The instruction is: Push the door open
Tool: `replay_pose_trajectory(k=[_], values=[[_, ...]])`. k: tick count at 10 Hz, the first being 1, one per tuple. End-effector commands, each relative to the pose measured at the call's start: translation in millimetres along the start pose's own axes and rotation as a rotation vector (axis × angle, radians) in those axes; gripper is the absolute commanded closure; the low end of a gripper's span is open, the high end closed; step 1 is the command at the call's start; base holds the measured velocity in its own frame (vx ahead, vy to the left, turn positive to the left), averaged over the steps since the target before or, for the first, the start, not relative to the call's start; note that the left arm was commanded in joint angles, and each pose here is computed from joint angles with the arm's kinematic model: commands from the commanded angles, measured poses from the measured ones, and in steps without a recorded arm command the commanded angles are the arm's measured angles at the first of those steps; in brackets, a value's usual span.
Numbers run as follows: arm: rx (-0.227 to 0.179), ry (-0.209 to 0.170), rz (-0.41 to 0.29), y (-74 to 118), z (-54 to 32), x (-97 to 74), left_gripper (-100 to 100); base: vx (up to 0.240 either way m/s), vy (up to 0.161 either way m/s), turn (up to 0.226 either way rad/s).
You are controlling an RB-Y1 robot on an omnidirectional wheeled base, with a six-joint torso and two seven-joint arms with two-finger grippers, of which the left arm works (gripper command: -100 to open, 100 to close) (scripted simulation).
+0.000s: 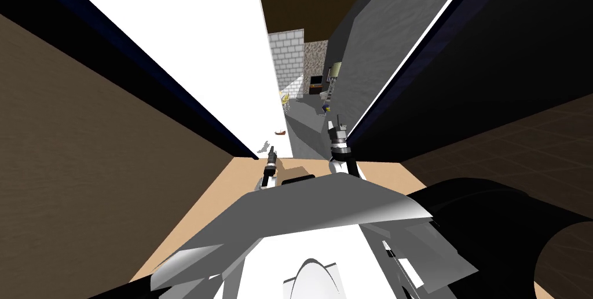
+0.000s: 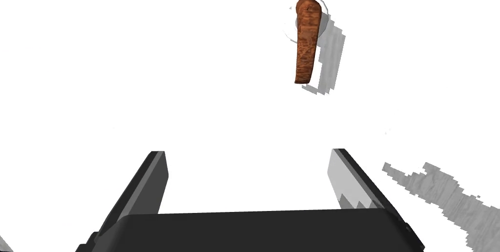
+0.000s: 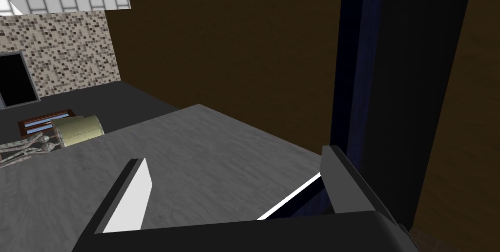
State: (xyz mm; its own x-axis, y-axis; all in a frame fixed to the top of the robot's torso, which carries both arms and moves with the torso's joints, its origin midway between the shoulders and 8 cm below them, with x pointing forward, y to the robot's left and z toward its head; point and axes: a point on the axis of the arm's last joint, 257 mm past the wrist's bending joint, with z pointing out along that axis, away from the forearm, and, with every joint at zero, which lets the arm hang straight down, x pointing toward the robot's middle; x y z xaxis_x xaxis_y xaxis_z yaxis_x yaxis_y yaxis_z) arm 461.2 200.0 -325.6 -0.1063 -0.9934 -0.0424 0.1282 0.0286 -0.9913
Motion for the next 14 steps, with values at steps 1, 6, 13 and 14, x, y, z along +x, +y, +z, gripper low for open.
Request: replay_pose_trajectory(k=[1,6,13,14], values=[[-0.019,0.008,-0.007,10.5,-1.4,3.9,-100,0.085,0.048,-0.055],[-0.065,0.029,-0.024,35.0,-5.3,15.9,-100,0.081,0.051,-0.048],[-0.117,0.052,-0.043,60.2,-11.2,30.1,-100,0.069,0.043,-0.038],[-0.114,0.05,-0.042,58.4,-10.1,29.0,-100,0.028,0.018,-0.007]])
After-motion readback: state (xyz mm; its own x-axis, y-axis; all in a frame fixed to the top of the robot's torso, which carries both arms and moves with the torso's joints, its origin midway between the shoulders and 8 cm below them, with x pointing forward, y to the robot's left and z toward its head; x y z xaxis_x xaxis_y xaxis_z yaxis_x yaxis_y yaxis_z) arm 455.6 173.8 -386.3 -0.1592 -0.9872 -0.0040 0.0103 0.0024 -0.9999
